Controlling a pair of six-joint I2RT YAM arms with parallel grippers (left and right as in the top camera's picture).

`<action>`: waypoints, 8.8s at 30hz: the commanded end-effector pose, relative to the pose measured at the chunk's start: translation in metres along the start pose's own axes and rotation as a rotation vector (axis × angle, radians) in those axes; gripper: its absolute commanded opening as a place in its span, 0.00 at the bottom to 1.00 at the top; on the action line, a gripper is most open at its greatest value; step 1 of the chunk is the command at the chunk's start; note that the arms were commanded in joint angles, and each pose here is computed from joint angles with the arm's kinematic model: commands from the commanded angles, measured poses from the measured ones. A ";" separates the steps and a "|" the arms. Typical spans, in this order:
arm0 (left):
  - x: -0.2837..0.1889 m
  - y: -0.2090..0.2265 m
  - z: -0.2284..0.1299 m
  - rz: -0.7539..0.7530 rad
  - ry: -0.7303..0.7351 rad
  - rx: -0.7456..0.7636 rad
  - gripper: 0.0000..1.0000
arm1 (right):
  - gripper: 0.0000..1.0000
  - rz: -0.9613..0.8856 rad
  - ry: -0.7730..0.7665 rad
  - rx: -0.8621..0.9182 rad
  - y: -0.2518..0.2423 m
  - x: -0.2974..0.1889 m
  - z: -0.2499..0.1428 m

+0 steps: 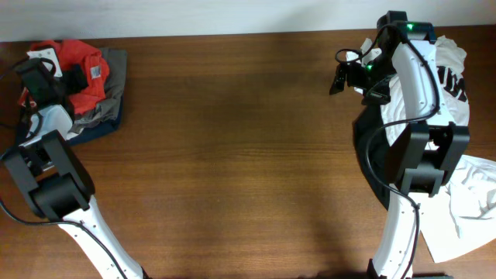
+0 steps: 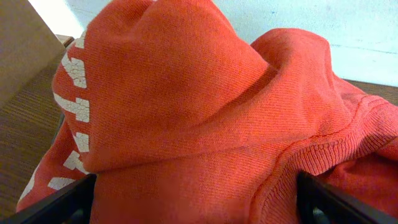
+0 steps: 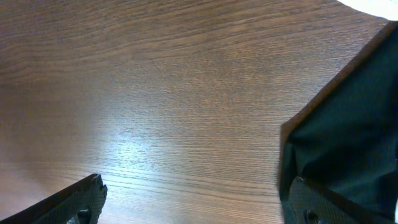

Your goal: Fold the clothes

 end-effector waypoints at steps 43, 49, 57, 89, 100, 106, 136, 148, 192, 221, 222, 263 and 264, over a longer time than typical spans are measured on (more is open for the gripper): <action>-0.310 -0.174 0.122 -0.794 0.247 0.121 0.99 | 0.99 -0.196 -1.007 -0.252 0.118 -0.353 -0.166; -0.312 -0.180 0.119 -0.799 0.259 0.130 0.99 | 0.99 -0.174 -1.168 -0.315 0.140 -0.390 -0.240; -0.312 -0.180 0.119 -0.799 0.259 0.130 0.99 | 0.99 -0.171 -1.304 -0.363 0.154 -0.411 -0.306; -0.312 -0.180 0.119 -0.799 0.259 0.130 0.99 | 0.99 -0.379 -1.447 -0.300 0.096 -0.288 -0.293; -0.312 -0.180 0.119 -0.799 0.259 0.130 0.99 | 0.99 -0.381 -1.512 -0.311 0.043 -0.127 -0.286; -0.312 -0.180 0.119 -0.799 0.259 0.130 0.99 | 0.99 -0.380 -1.496 -0.309 0.023 -0.060 -0.300; -0.312 -0.180 0.119 -0.799 0.259 0.130 0.99 | 0.99 -0.386 -1.393 -0.282 0.003 0.001 -0.308; -0.311 -0.177 0.120 -0.793 0.258 0.126 0.99 | 0.99 -0.386 -1.393 -0.282 0.003 0.001 -0.308; -0.398 -0.199 0.168 -0.561 -0.228 -0.009 0.99 | 0.99 -0.386 -1.393 -0.282 0.003 0.001 -0.308; -0.440 -0.095 -0.106 -0.542 -0.540 -0.223 0.99 | 0.99 -0.386 -1.393 -0.282 0.003 0.001 -0.308; -0.439 -0.094 -0.111 -0.537 -0.536 -0.223 0.99 | 0.99 -0.386 -1.393 -0.282 0.003 0.001 -0.308; -0.420 -0.103 -0.181 -0.650 -0.341 0.095 0.99 | 0.99 -0.386 -1.393 -0.282 0.003 0.001 -0.308; -0.420 -0.103 -0.181 -0.650 -0.341 0.095 0.99 | 0.99 -0.386 -1.393 -0.282 0.003 0.001 -0.308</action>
Point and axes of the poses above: each gripper's point midway between its finger pads, its own x axis out along the fingers, its own y axis along the line the jaws close on, z = x × y, the point moved 9 cm from there along -x, back along the fingers, and after that the axes turned 11 degrees about -x, right-handed, at the moved point
